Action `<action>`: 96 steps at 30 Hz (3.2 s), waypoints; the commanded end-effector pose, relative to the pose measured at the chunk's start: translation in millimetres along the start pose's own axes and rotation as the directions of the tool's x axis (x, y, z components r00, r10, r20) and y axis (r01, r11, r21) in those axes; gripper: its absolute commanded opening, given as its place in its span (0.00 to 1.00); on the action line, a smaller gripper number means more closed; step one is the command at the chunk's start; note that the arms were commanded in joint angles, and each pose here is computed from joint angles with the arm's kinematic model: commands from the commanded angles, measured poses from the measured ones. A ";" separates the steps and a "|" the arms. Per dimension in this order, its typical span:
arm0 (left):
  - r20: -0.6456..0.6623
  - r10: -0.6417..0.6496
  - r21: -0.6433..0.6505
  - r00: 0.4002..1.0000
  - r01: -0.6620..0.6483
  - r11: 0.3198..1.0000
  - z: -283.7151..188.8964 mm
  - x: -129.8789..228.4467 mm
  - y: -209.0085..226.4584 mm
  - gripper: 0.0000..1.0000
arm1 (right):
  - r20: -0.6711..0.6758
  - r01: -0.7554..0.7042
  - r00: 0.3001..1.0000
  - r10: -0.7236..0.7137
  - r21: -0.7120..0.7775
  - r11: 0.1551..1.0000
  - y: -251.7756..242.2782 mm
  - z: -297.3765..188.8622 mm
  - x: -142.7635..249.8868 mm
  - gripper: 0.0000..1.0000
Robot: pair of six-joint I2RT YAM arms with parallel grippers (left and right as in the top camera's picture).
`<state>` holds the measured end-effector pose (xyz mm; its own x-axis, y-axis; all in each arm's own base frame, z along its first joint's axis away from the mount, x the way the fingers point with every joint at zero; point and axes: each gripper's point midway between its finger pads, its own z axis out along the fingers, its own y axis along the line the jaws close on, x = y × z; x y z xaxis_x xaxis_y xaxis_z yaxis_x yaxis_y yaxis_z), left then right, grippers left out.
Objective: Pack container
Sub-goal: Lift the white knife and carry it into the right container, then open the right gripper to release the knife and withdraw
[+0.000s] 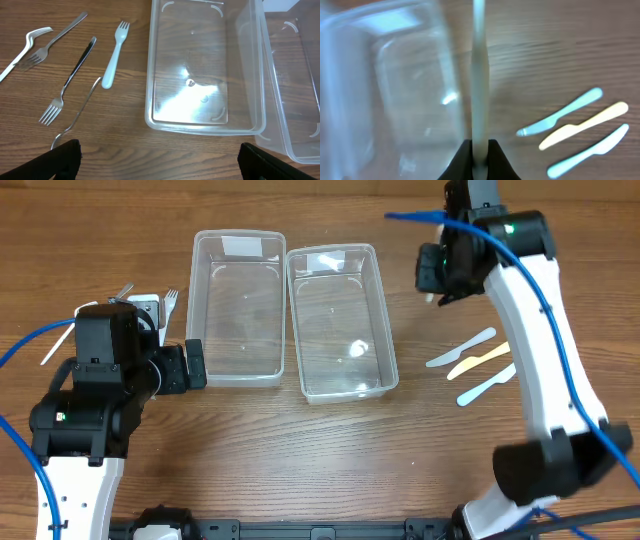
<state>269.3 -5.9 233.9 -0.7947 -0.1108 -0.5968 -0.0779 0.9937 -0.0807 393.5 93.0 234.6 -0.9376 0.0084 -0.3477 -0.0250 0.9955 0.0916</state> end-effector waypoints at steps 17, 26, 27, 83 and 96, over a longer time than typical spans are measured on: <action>0.026 -0.011 0.001 1.000 0.011 1.000 -5.2 -8.9 1.0 1.00 | -0.206 0.327 0.907 -0.366 -0.200 0.923 104.6 71.2 113.4 0.04; 0.026 -0.011 0.002 1.000 0.011 1.000 -5.2 -8.9 0.9 1.00 | -0.240 0.323 0.899 -0.366 -0.199 0.925 98.6 91.9 129.8 0.23; 0.026 -0.011 0.002 1.000 0.011 1.000 -5.2 -8.8 0.9 1.00 | -0.236 0.323 0.900 -0.366 -0.200 0.925 99.1 92.1 129.1 0.23; 0.026 -0.011 0.001 1.000 0.011 1.000 -5.2 -8.8 1.0 1.00 | -0.381 -0.214 0.906 0.187 -0.029 0.976 1.3 87.0 154.6 0.20; 0.025 -0.011 0.001 1.000 0.011 1.000 -5.2 -8.7 1.0 1.00 | -0.361 -0.213 0.913 0.190 -0.023 0.977 -1.0 94.2 153.1 0.20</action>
<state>269.4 -5.9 234.1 -0.7945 -0.1108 -0.5971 -0.0778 0.9937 -0.0807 284.8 104.9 99.9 -0.9868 0.1585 0.0338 0.1621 0.9670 0.1967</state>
